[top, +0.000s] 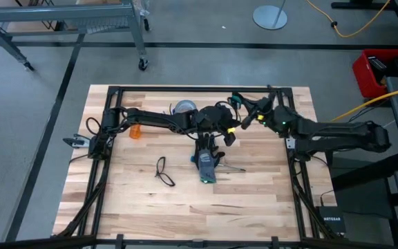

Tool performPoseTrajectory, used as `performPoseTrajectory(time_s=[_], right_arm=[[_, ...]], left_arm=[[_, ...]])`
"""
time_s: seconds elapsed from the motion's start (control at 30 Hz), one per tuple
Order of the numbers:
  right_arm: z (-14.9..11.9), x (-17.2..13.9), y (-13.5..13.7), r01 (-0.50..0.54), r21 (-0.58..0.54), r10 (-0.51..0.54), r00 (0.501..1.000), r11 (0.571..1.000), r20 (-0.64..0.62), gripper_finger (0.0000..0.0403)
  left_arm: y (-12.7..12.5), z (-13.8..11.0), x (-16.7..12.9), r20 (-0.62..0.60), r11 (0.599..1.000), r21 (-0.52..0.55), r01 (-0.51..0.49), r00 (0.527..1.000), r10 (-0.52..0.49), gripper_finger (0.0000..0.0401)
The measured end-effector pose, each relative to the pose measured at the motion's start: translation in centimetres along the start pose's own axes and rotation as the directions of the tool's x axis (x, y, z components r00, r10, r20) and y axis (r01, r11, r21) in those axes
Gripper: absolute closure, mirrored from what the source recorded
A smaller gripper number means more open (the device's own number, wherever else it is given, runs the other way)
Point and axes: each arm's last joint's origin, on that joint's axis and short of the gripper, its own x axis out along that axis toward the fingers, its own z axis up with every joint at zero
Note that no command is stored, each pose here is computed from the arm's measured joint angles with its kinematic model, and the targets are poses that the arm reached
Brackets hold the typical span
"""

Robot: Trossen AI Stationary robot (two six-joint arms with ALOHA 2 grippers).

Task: Coil cords
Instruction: Coil the green wire on the black spool

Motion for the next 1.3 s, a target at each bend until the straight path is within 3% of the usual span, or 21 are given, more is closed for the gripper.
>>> performPoseTrajectory(time_s=[0.27, 0.57, 0.83, 1.3], right_arm=[[-1.8, 1.1, 0.9, -0.095, -0.06, 0.088, 0.989, 0.994, -0.121, 0.0402], [-3.3, 0.7, 0.7, -0.131, -0.13, 0.091, 0.957, 0.983, -0.276, 0.0402], [-4.0, 0.4, 1.0, -0.276, -0.076, 0.232, 0.904, 0.958, -0.359, 0.0402], [-4.7, -1.4, 0.1, -0.32, -0.009, 0.273, 0.822, 0.947, -0.5, 0.0402]], left_arm=[[0.0, -0.1, 0.0, -0.009, 1.0, 0.001, 0.015, 1.0, -0.015, 0.04], [0.0, -0.4, 0.0, -0.03, 1.0, 0.004, 0.01, 0.999, -0.01, 0.04], [0.3, -0.3, 0.1, -0.035, 1.0, 0.003, 0.002, 0.999, -0.001, 0.04], [1.8, -0.4, -0.1, -0.106, 1.0, -0.01, -0.026, 0.994, 0.025, 0.04]])
